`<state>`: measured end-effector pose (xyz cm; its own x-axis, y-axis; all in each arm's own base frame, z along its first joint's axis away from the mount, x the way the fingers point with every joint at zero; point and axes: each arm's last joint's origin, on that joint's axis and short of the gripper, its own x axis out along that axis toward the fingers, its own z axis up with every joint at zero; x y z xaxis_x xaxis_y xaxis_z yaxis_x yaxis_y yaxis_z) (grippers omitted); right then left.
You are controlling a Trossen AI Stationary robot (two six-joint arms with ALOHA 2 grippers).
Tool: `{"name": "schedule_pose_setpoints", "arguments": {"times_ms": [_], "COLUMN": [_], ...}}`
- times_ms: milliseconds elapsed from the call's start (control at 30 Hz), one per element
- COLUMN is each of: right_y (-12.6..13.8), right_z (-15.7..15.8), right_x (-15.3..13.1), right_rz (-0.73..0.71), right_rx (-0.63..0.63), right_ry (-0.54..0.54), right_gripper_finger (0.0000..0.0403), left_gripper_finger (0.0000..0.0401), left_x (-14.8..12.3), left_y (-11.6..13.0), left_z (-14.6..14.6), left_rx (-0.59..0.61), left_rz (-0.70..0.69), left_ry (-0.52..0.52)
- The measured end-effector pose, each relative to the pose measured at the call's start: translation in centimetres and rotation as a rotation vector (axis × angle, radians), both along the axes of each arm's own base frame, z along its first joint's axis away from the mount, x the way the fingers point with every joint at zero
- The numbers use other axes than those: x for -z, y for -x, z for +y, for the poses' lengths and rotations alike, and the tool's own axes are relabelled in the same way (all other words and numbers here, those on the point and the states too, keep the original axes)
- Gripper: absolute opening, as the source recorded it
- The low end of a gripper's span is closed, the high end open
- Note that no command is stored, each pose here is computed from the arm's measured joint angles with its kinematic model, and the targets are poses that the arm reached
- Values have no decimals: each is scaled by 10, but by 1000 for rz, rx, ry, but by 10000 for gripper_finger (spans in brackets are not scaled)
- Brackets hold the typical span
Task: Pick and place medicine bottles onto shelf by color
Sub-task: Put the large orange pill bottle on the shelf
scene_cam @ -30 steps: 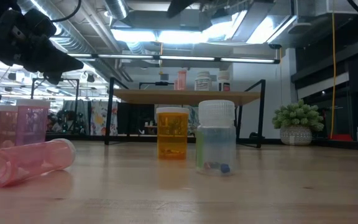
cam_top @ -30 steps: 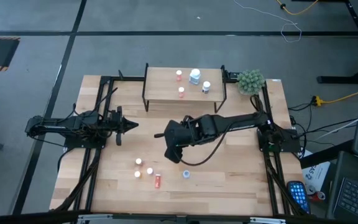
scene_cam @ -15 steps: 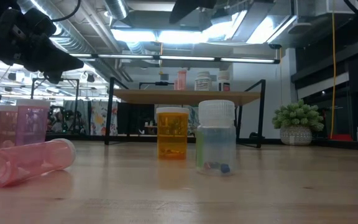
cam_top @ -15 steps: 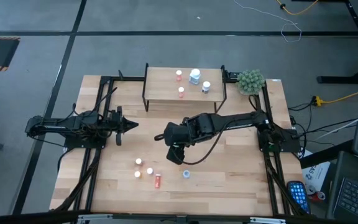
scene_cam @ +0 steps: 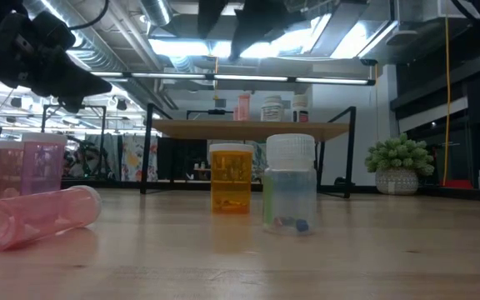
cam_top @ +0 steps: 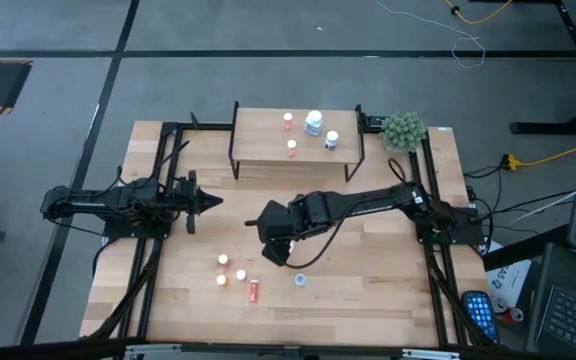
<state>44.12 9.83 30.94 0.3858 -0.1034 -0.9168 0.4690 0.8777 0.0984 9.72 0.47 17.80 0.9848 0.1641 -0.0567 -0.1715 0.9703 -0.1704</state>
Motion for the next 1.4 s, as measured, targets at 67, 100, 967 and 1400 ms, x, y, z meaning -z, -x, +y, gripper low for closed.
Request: {"name": "schedule_pose_setpoints", "arguments": {"times_ms": [67, 100, 967, 1400], "right_y": [-1, -2, -16, -27], "right_z": [4, 6, 25, 29], "right_x": [6, 8, 79, 121], "right_rz": [22, 25, 173, 246], "right_rx": [-7, -11, 262, 280], "right_ry": [5, 11, 69, 48], "right_gripper_finger": [288, 288, 287, 287], "left_gripper_finger": [0, 0, 0, 0], "left_x": [0, 0, 0, 0], "left_y": [0, 0, 0, 0], "left_z": [0, 0, 0, 0], "left_rx": [0, 0, 7, 7], "left_rz": [0, 1, 0, 0], "left_ry": [0, 0, 1, 1]}}
